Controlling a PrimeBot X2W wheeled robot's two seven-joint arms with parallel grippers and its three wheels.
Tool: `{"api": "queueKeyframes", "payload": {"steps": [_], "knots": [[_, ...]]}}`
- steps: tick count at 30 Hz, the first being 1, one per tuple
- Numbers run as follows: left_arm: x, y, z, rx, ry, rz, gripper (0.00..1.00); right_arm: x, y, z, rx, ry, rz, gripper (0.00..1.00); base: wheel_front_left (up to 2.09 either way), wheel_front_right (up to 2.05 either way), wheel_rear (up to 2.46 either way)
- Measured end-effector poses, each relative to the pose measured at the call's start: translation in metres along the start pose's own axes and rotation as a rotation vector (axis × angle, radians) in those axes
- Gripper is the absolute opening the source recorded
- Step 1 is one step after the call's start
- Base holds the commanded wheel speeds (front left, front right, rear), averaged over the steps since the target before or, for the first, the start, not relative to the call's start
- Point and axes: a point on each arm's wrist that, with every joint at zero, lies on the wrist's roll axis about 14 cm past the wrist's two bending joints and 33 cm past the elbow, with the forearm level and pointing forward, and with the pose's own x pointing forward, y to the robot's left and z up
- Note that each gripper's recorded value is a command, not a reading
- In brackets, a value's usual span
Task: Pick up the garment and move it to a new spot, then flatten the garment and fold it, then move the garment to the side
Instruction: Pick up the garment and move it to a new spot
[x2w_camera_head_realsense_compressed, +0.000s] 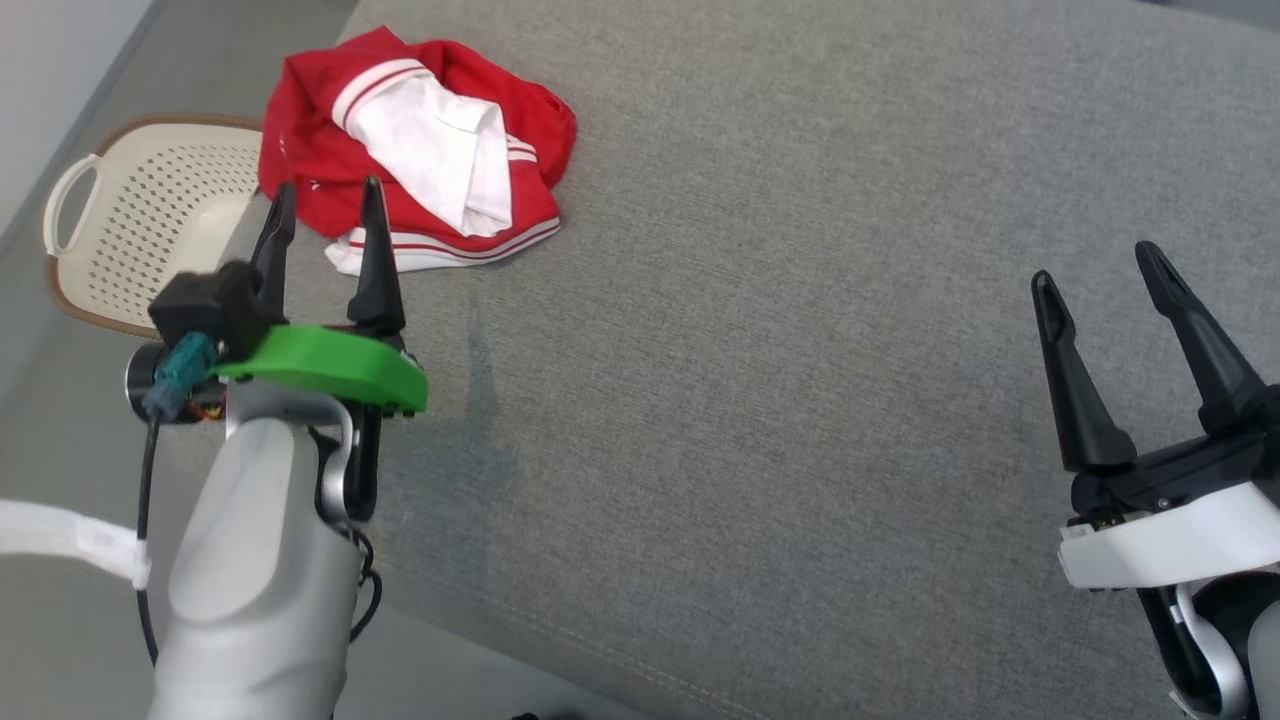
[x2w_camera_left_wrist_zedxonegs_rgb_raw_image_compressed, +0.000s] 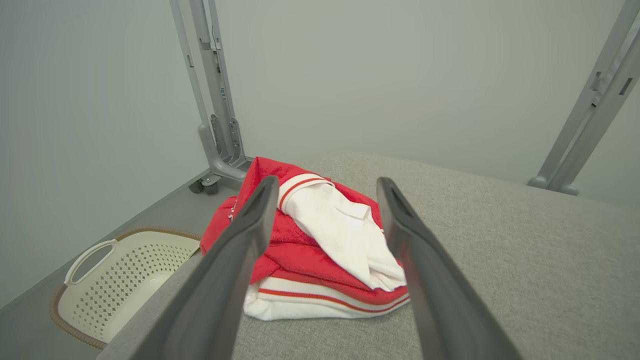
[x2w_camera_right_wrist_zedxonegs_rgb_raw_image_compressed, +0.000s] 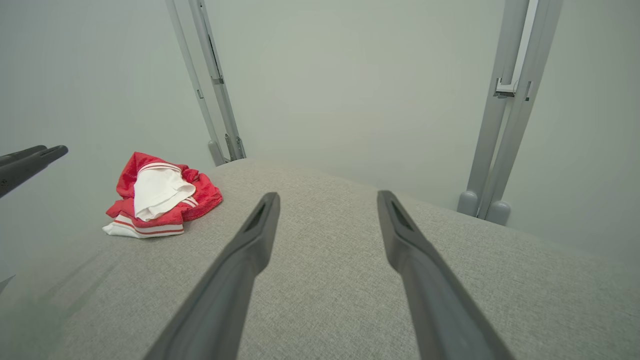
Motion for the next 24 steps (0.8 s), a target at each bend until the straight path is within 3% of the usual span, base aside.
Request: {"api": "queueKeyframes", "payload": {"steps": [6,13,14,15,16,24], "knots": [[0.047,-0.018,-0.074,0.015,0.258,-0.049,1.00,0.004,-0.031,-0.038,0.037,0.054,-0.052,1.00,0.00,0.00,0.00],[0.058,-0.012,-0.148,-0.012,0.495,0.007,1.00,-0.007,-0.059,-0.074,0.069,0.113,-0.128,1.00,0.00,0.00,0.00],[0.059,-0.011,-0.154,-0.005,0.505,0.011,0.75,-0.010,-0.063,-0.078,0.070,0.122,-0.142,1.00,0.00,0.00,0.00],[0.061,-0.011,-0.155,-0.003,0.500,0.011,0.43,-0.013,-0.066,-0.081,0.070,0.129,-0.153,1.00,0.00,0.00,0.00],[0.063,-0.012,-0.158,-0.003,0.499,0.011,0.00,-0.016,-0.070,-0.082,0.069,0.131,-0.169,1.00,0.00,0.00,0.00],[0.071,-0.006,-0.130,0.023,0.374,0.021,0.00,-0.029,-0.075,-0.069,0.066,0.094,-0.225,1.00,0.00,0.00,0.00]]}}
